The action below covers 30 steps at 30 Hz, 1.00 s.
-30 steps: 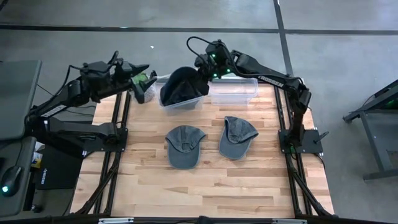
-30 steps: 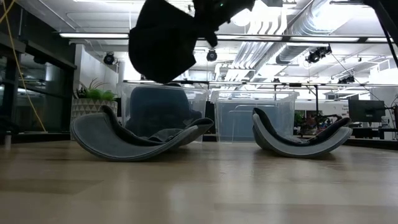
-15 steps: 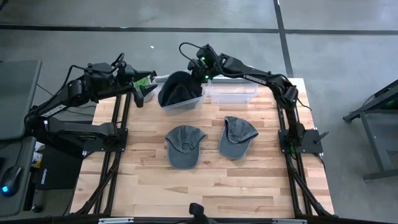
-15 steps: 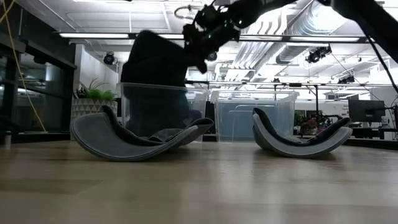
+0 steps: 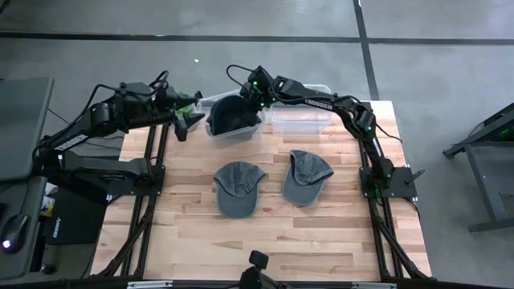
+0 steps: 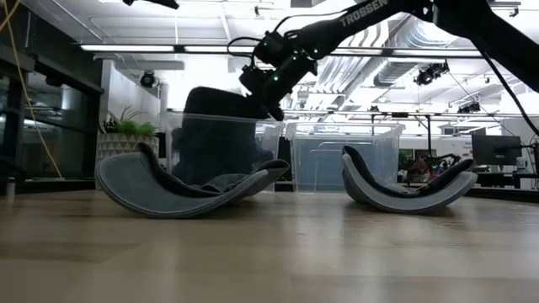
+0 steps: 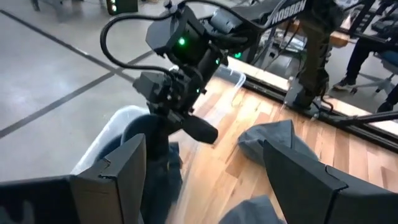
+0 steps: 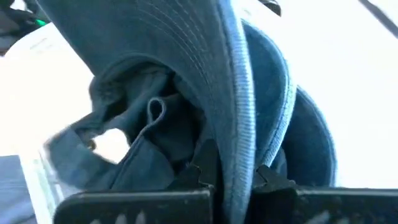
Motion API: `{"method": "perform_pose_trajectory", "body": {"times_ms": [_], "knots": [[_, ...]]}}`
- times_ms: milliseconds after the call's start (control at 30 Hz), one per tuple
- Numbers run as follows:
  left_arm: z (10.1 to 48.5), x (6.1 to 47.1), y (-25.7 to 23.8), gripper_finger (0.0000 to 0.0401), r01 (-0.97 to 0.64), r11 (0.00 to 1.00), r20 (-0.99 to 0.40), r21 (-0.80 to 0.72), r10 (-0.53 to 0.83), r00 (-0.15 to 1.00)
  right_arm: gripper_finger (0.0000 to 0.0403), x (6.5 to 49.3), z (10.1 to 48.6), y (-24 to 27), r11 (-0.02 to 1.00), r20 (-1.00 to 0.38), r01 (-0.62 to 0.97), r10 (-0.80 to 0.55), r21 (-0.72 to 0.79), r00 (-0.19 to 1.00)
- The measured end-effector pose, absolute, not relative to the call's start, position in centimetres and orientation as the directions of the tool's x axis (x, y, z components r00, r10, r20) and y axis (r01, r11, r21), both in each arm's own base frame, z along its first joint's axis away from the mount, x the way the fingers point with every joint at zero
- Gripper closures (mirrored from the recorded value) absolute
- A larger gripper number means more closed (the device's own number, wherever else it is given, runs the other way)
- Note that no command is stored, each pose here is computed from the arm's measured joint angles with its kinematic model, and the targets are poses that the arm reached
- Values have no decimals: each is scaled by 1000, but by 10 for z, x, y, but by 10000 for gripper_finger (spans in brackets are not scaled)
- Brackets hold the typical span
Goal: Pick & Place hat
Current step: Put the dark blue cap into the left transparent bin
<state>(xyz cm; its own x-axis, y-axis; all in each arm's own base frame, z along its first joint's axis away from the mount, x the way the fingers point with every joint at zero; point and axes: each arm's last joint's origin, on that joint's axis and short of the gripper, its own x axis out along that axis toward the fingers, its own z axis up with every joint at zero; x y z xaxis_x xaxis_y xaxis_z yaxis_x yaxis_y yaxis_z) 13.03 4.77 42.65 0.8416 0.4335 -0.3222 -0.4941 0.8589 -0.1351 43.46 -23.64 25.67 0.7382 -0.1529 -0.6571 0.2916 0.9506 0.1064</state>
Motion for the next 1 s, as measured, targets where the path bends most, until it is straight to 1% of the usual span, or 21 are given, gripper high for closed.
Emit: {"method": "perform_pose_trajectory", "body": {"times_ms": [200,300,400,467,567,833,1000], "knots": [[424,130,48,138,-504,851,-348,-149,432,832,403,433,252,-236,951,-695,305,-189,47,694],[423,129,47,138,-506,849,-355,-150,431,830,403,434,250,-232,956,-707,289,-168,53,687],[423,129,47,138,-507,848,-358,-155,431,829,402,434,249,-228,955,-722,295,-176,41,669],[423,129,47,138,-508,846,-358,-163,429,829,395,435,249,-226,958,-725,283,-160,51,670],[423,129,47,138,-508,844,-360,-172,427,830,372,437,249,-224,959,-720,279,-160,48,675],[421,129,47,138,-512,841,-374,-175,424,825,295,443,252,-215,966,-701,255,-152,44,697],[420,128,47,138,-516,836,-389,-187,419,820,250,440,266,-212,970,-669,240,-149,46,728]]}}
